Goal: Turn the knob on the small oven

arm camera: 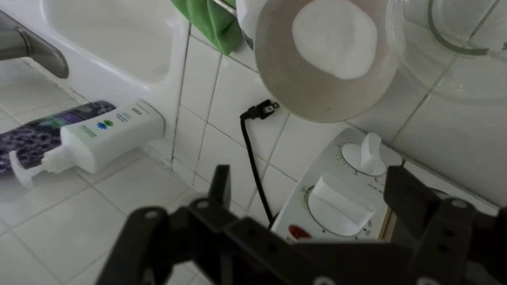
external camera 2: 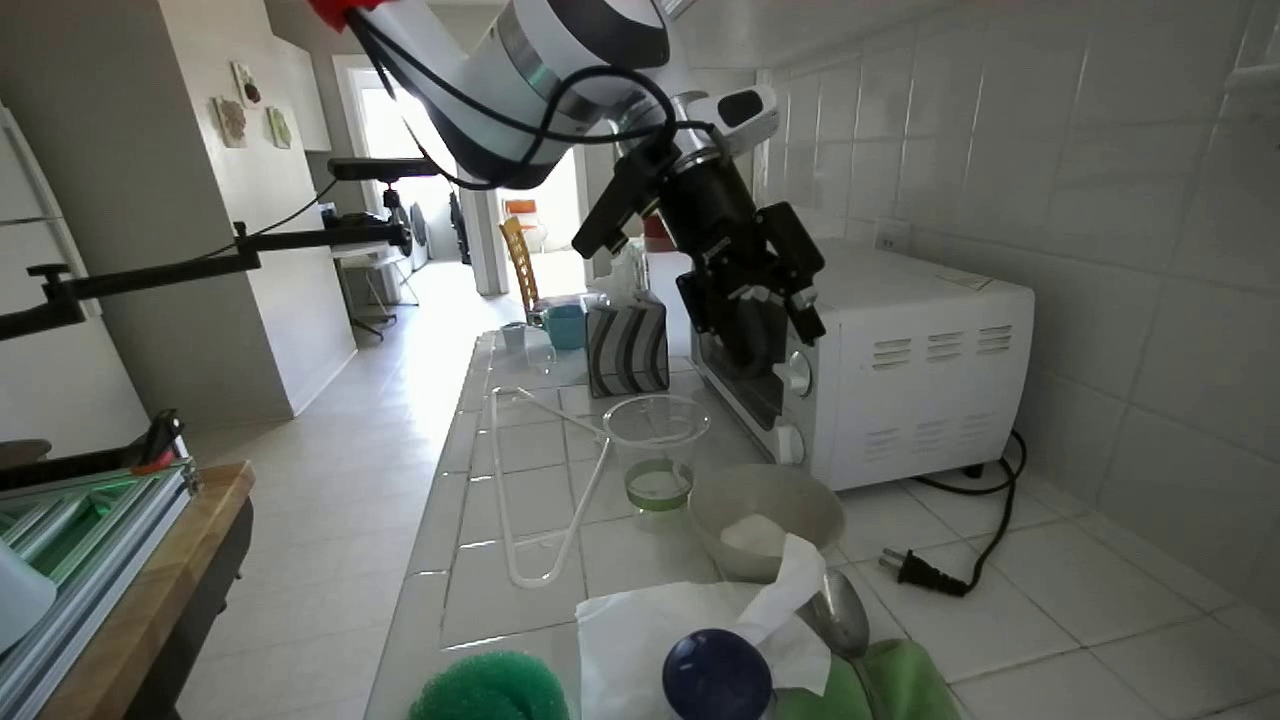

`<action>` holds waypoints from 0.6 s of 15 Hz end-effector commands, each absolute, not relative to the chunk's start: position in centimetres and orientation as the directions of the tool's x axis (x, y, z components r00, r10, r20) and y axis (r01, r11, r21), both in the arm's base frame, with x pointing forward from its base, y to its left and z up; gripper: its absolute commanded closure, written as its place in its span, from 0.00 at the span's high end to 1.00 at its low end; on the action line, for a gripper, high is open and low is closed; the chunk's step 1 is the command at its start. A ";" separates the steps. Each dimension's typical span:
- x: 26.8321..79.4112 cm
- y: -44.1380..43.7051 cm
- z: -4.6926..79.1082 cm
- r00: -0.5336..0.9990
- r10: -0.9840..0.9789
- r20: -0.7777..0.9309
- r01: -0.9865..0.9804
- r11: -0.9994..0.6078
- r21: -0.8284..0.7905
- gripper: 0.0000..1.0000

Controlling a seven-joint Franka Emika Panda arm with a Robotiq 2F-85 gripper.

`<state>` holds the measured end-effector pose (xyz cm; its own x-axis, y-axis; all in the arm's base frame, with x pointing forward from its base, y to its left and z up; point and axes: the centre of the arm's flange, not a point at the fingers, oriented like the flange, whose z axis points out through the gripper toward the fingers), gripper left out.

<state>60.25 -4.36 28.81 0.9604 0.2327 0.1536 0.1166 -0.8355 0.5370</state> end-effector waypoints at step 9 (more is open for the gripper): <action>61.9 -4.7 27.8 0.961 0.180 0.210 0.026 -0.815 0.579 1.00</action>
